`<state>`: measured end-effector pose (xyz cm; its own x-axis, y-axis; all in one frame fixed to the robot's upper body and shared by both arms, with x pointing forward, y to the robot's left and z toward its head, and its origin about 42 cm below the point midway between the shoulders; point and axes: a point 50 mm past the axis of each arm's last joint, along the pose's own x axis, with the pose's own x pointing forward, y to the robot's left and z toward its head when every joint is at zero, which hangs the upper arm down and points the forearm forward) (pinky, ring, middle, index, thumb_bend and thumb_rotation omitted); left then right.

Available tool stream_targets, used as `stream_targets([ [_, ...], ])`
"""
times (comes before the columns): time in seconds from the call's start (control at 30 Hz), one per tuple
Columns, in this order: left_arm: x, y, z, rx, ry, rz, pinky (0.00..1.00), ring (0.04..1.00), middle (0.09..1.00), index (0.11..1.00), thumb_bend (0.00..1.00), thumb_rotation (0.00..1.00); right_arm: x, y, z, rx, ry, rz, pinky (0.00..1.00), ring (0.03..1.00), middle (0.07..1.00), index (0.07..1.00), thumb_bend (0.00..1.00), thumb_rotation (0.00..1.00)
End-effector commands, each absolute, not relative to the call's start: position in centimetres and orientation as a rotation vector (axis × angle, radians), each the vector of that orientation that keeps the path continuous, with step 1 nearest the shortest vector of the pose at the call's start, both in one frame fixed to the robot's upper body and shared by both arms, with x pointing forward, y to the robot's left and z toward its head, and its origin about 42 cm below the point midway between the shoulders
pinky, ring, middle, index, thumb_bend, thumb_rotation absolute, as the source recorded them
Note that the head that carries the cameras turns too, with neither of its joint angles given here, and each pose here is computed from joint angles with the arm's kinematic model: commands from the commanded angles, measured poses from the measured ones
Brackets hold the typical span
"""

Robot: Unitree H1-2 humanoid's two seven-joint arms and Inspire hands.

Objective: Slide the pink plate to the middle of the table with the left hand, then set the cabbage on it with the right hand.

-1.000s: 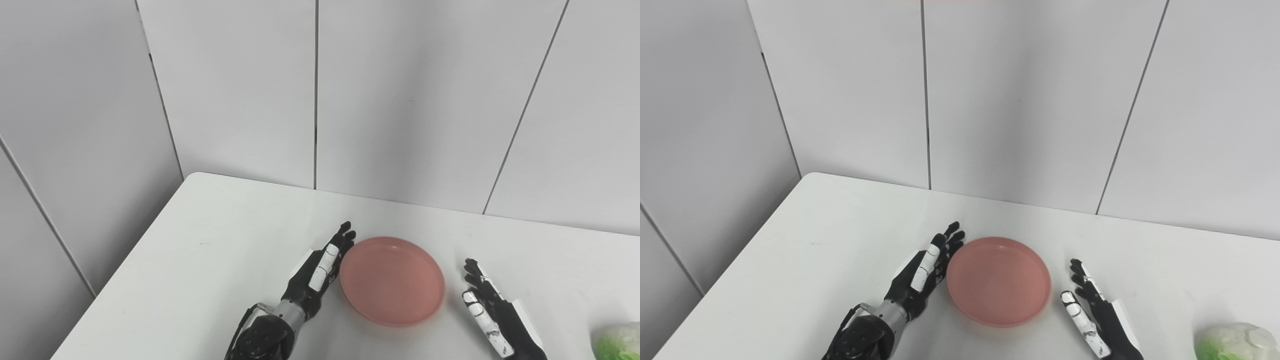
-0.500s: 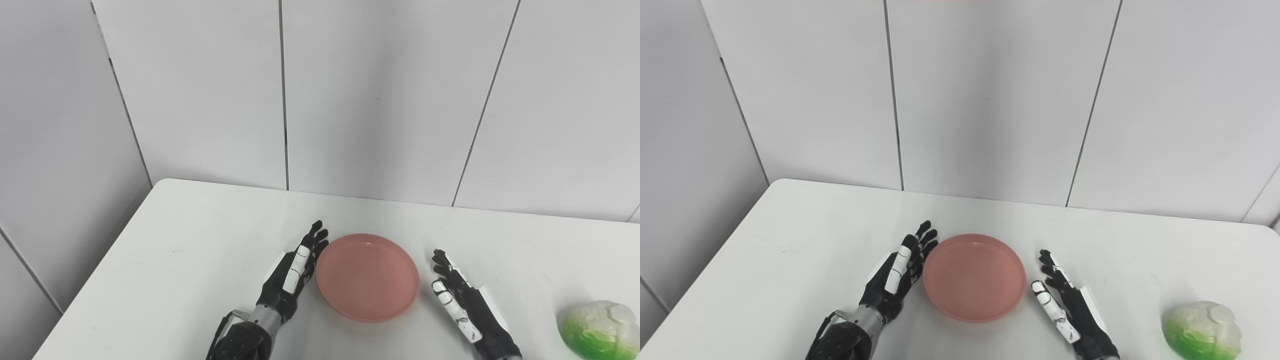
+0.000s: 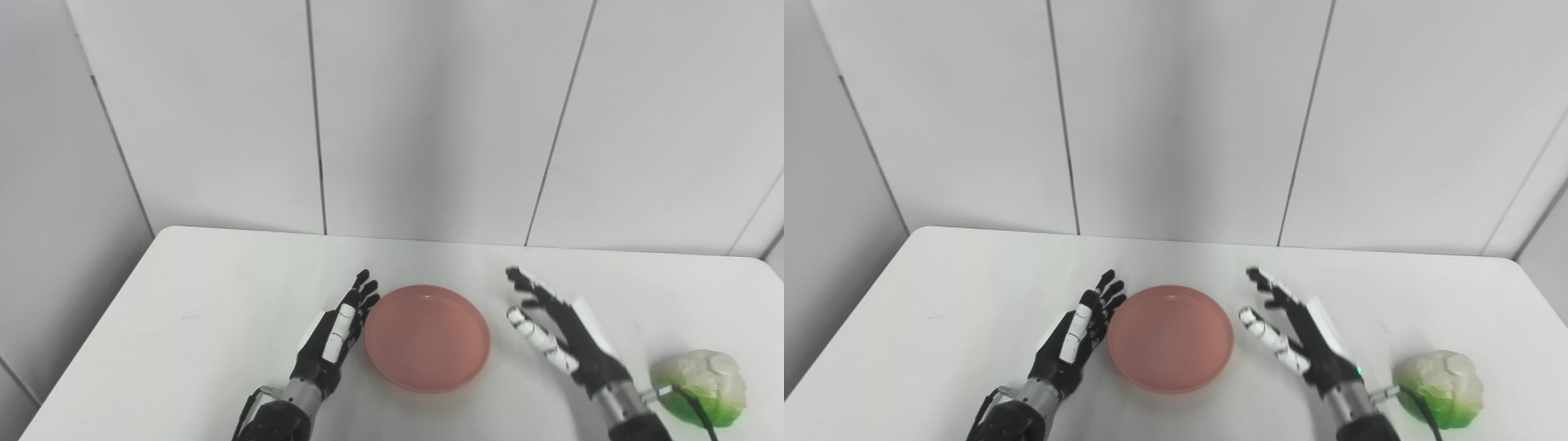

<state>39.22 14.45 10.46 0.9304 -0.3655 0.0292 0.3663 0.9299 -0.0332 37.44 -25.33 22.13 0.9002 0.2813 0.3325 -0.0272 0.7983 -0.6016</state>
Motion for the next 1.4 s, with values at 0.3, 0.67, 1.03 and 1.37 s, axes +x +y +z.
stream_targets([
  [0.3,38.5,16.7,6.5,-0.027,0.122,-0.382,1.0,0.982,0.997,0.993,0.86,1.0,36.8,-27.4,29.9,-0.748,-0.611,0.011,0.71,0.807,0.849,0.867,0.78,0.97],
  [0.67,38.9,19.6,5.1,-0.035,0.125,-0.376,1.0,0.98,0.987,0.981,0.92,1.0,35.0,-31.3,33.0,-0.934,-0.551,-0.112,0.75,0.844,0.876,0.899,0.88,0.88],
  [1.03,39.1,22.2,4.8,-0.02,0.116,-0.382,1.0,0.971,0.979,0.977,0.92,1.0,33.0,-36.4,31.3,-0.974,-0.401,-0.218,0.81,0.887,0.919,0.938,0.95,0.8],
  [1.37,38.8,23.4,4.7,-0.031,0.133,-0.369,0.96,0.954,0.961,0.968,0.94,0.98,31.7,-39.6,29.8,-1.051,-0.247,-0.259,0.8,0.906,0.953,0.981,0.98,0.78],
])
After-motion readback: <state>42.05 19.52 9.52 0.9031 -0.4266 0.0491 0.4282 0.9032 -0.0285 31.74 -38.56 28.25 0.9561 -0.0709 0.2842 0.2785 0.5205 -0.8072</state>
